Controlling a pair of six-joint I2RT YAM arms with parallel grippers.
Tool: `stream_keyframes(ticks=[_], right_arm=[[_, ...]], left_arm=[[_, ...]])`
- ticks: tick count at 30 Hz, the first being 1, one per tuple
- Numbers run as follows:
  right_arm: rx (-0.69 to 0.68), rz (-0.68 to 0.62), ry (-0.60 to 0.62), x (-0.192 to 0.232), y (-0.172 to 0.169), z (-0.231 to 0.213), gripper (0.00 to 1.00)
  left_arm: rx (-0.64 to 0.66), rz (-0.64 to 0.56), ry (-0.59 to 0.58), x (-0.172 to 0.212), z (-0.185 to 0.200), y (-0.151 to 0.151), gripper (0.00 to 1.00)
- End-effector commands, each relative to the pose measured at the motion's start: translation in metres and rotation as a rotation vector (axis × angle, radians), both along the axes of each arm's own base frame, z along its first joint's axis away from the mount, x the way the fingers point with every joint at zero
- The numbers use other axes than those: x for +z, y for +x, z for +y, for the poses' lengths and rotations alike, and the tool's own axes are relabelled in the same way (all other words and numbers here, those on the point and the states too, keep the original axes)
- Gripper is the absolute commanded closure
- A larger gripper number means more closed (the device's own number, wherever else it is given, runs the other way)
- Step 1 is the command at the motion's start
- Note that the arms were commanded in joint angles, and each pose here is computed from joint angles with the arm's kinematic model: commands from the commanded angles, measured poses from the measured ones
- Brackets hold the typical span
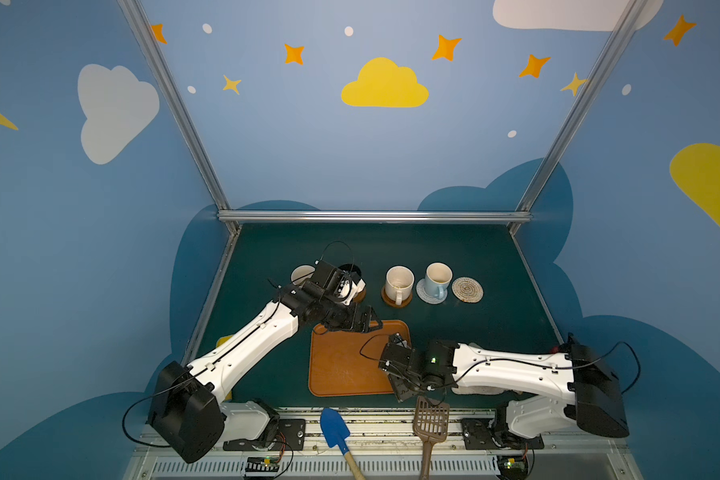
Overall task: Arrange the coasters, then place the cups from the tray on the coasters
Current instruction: 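Move right gripper down onto beige mug on tray and grasp its rim, then lift beige mug with right gripper toward the patterned coaster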
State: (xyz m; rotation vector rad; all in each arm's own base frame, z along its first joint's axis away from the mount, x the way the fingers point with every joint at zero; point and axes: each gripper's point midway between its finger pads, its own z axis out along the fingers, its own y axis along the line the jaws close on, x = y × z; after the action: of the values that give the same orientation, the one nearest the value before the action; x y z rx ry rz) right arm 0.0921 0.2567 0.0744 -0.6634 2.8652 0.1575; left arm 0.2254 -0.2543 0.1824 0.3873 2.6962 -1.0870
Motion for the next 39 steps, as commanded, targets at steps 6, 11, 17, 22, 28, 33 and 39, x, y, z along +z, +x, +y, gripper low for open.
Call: stream_keyframes(ticks=[6, 11, 17, 22, 28, 33, 39], right_arm=[[-0.012, -0.033, -0.02, -0.01, 0.01, -0.005, 0.62], [0.0, -0.04, -0.028, -0.016, 0.011, -0.006, 0.72], [0.013, -0.037, -0.029, -0.016, 0.01, -0.004, 0.85], [0.019, -0.042, -0.028, -0.014, 0.011, -0.002, 1.0], [0.016, -0.078, -0.002, 0.002, 0.017, 0.001, 1.0], [0.011, -0.142, 0.037, 0.033, 0.029, 0.0, 1.0], [-0.035, -0.203, 0.079, 0.071, 0.049, -0.019, 1.0]], left_arm=[[0.042, -0.017, 0.029, -0.014, 0.008, 0.004, 0.01], [0.056, -0.023, 0.047, -0.019, 0.011, 0.007, 0.01], [0.065, -0.024, 0.057, -0.022, 0.013, 0.008, 0.0], [0.072, -0.03, 0.059, -0.019, 0.013, 0.009, 0.0], [0.079, -0.07, 0.043, -0.005, 0.012, 0.013, 0.0], [0.087, -0.128, 0.003, 0.02, 0.009, 0.019, 0.0], [0.088, -0.178, -0.024, 0.041, 0.003, 0.03, 0.0]])
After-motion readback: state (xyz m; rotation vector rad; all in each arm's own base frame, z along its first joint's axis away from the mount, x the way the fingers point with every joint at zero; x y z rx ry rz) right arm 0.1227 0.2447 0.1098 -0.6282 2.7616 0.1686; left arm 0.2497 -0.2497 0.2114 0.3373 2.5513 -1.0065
